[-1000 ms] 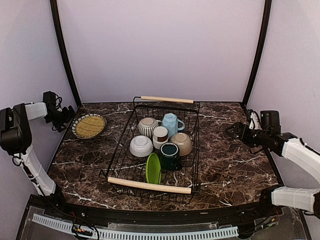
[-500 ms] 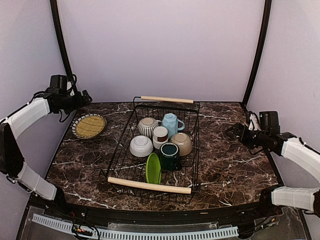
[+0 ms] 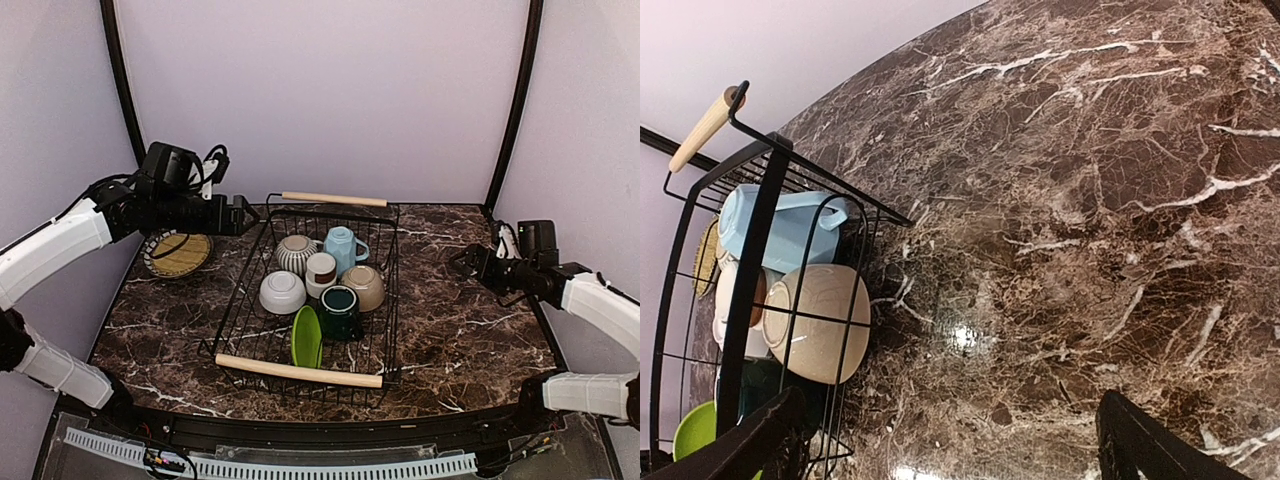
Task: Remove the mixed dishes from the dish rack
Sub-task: Grab the plate from the dish rack.
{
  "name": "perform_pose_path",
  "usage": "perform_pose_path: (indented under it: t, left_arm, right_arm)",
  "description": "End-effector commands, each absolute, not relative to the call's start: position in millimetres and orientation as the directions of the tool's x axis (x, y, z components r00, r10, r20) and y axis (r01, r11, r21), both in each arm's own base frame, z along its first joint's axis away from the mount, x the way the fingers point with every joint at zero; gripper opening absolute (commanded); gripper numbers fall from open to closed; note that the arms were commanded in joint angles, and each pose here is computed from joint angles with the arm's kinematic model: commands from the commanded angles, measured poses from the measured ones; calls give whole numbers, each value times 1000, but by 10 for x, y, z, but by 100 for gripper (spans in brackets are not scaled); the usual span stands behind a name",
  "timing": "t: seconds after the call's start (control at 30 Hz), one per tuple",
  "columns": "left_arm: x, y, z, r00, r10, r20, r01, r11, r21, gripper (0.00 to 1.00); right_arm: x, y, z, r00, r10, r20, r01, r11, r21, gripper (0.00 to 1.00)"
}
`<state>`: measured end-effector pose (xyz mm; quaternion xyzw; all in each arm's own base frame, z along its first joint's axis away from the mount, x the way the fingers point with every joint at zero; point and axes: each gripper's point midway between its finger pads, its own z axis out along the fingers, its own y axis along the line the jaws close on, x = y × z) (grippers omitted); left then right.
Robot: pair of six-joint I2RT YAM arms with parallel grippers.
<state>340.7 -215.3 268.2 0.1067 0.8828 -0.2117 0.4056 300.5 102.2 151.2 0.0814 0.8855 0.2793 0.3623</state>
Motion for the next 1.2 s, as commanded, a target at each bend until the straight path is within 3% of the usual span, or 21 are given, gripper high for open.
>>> perform_pose_path:
  t: [0.0,0.17,0.33,0.67,0.93,1.07,1.17]
  left_arm:
    - [2882,-2617,2922,-691,82,-718,464,812,-354,95]
    - [2451,-3077,2610,-769,189,-611,476,807,-350,93]
    - [2146,-3201,2167,-808,263,-528,439,865,-242,92]
    - [1827,-3425,1631,-830,369,-418,446,889,-101,91]
    - [1876,-3381,1386,-828,424,-366,438,898,49,72]
    - [1916,-3404,1331,-824,434,-364,439,895,74,55]
    - [1928,-3434,1312,-824,436,-363,440,895,77,48]
  right_arm:
    - [3081,1099,1472,-722,358,-592,-78,808,584,99]
    - [3135,1100,1302,-760,349,-548,-39,817,575,99]
    - [3124,1075,1279,-756,348,-555,-34,825,564,99]
    - [3090,1040,1237,-756,342,-558,-25,836,547,99]
    - [3037,1017,1215,-754,345,-559,-18,839,543,99]
    - [3024,1004,1227,-753,346,-560,-14,842,539,99]
    - [3011,985,1235,-751,346,-563,-10,846,533,99]
